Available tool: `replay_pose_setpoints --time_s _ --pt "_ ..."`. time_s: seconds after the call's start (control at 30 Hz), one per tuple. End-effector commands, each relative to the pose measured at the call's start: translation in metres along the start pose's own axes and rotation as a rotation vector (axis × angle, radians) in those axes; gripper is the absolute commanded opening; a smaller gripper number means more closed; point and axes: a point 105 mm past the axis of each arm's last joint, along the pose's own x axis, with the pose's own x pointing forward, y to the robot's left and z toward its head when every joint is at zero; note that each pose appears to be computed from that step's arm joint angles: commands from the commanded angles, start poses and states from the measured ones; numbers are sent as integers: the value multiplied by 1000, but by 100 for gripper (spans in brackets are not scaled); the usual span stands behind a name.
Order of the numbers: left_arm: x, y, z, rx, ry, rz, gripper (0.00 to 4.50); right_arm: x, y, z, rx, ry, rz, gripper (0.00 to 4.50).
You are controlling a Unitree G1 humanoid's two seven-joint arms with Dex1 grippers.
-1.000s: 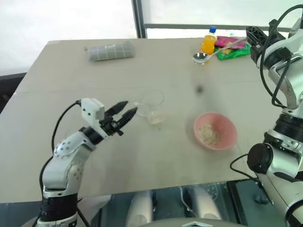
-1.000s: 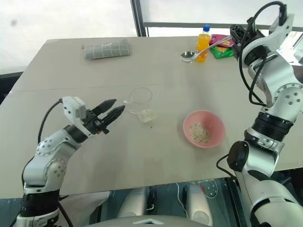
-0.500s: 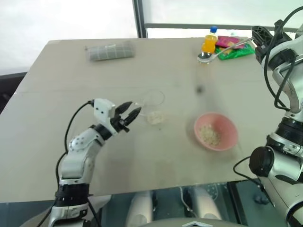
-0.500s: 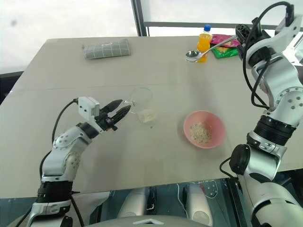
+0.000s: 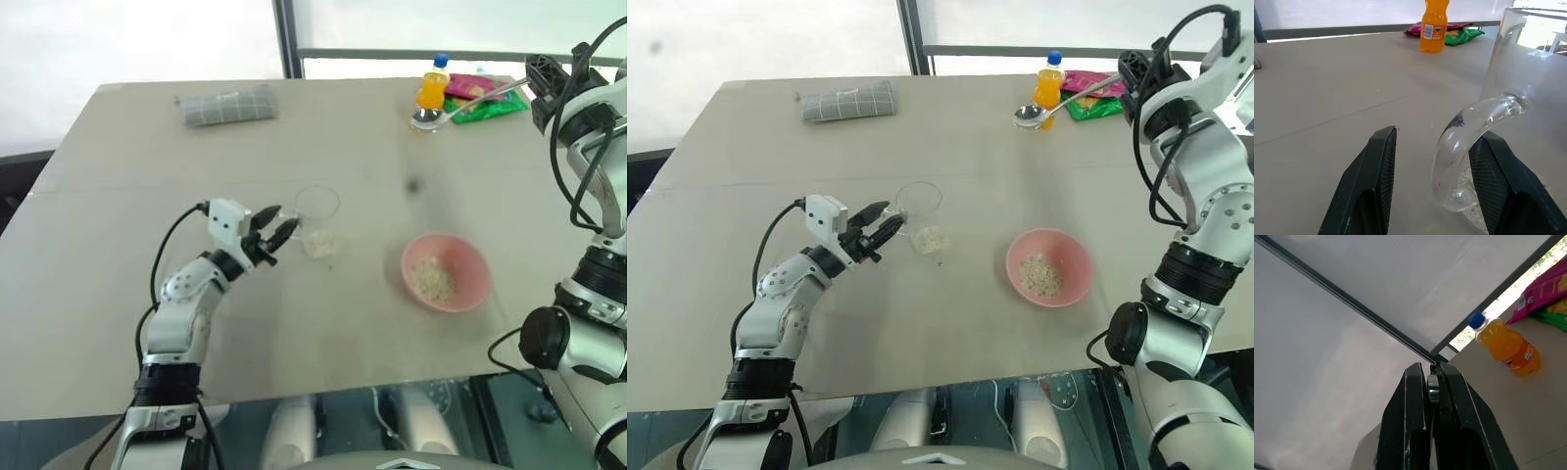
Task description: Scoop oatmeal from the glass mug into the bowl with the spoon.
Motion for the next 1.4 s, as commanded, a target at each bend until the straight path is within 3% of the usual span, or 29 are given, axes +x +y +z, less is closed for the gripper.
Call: replay_pose_setpoints --time_s 0.03,0.13,0.17,0.5,0.9,1.0,1.23,1.4 --pt "2 1 13 25 -53 8 144 -6 13 11 -18 -40 56 0" --pt "4 0 13 21 -54 7 22 -6 12 10 -14 -40 54 0" --pt "5 -1 13 20 -54 7 3 -6 12 9 -13 -39 53 0" --pt "21 -8 14 24 -65 1 3 -5 20 2 -42 -13 81 0" --pt "83 -1 67 272 -179 -22 3 -9 91 -58 -300 192 405 0" --pt "95 -8 67 381 -163 -73 3 -5 97 -58 -315 175 418 0" --pt "106 -3 58 428 -141 -82 3 -6 113 -53 -363 147 483 0" --pt "107 -1 55 412 -143 -79 3 -13 109 -78 -536 232 509 0"
